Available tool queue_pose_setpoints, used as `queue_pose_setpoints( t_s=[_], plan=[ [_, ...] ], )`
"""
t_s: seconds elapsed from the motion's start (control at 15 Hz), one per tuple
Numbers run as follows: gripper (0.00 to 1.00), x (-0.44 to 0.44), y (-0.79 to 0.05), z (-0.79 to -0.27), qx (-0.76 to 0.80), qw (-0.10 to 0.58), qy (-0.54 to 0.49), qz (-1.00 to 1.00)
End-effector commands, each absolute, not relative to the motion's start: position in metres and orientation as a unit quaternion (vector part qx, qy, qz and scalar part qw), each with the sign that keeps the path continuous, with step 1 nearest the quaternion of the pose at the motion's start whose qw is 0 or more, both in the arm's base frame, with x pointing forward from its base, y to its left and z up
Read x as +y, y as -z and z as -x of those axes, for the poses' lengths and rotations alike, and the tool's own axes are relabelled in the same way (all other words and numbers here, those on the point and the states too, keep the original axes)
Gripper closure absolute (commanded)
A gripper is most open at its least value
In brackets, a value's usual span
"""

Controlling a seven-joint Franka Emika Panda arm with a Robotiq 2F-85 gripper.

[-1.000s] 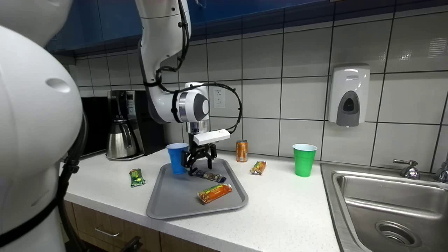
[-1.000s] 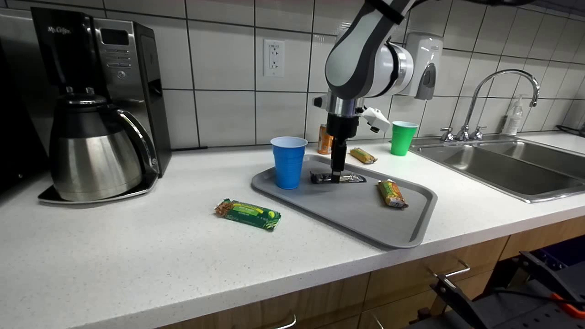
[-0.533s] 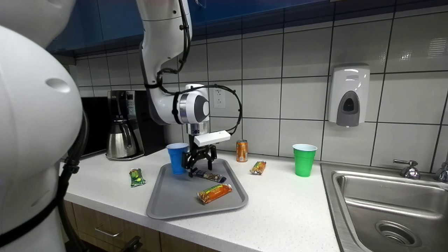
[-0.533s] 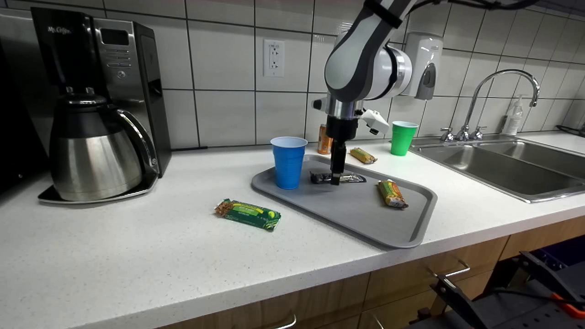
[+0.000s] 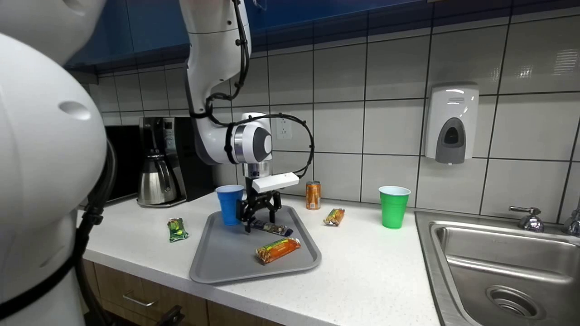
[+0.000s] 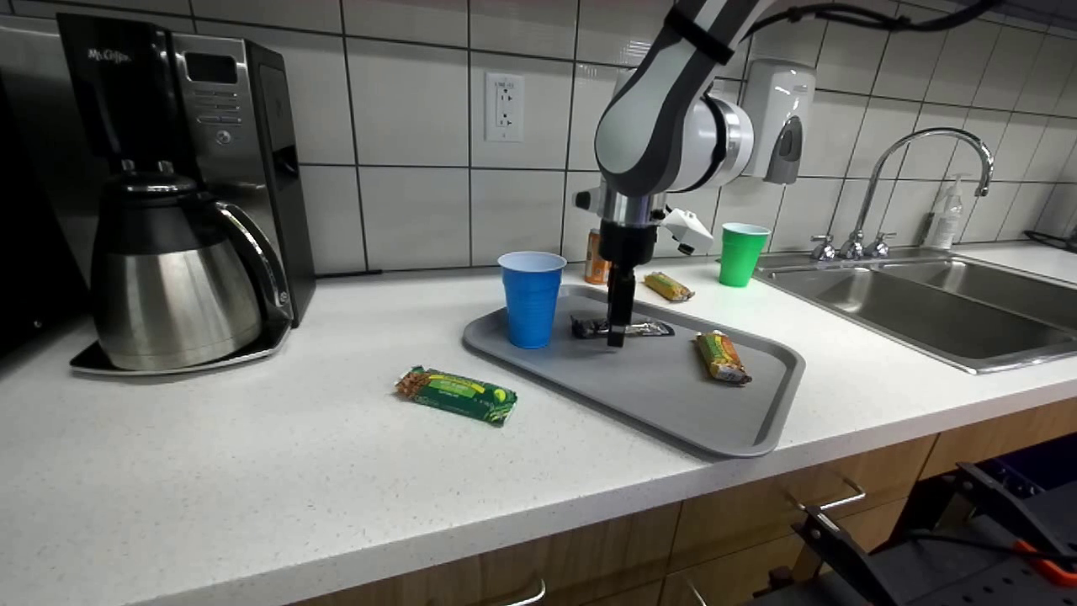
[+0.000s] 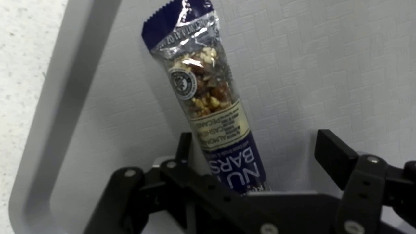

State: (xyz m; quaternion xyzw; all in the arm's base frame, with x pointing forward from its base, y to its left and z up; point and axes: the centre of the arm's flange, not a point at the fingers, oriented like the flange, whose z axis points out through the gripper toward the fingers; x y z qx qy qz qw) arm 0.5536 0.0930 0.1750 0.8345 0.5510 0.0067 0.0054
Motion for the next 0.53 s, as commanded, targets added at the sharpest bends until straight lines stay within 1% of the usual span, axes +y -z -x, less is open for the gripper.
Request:
queue_pose_setpoints(
  t_s=[0.0,0.07,0.47],
  plan=[
    [0.32,0.0868,-0.1751,-0.5634,0.562,0.009,-0.008,-0.827],
    [0.42,0.0867,-0.1752,-0.5639,0.562,0.01,-0.009,-0.827],
    [0.88,0.0866,-0.1788,-0.5666,0.56,0.011,-0.013,-0.828]
  ],
)
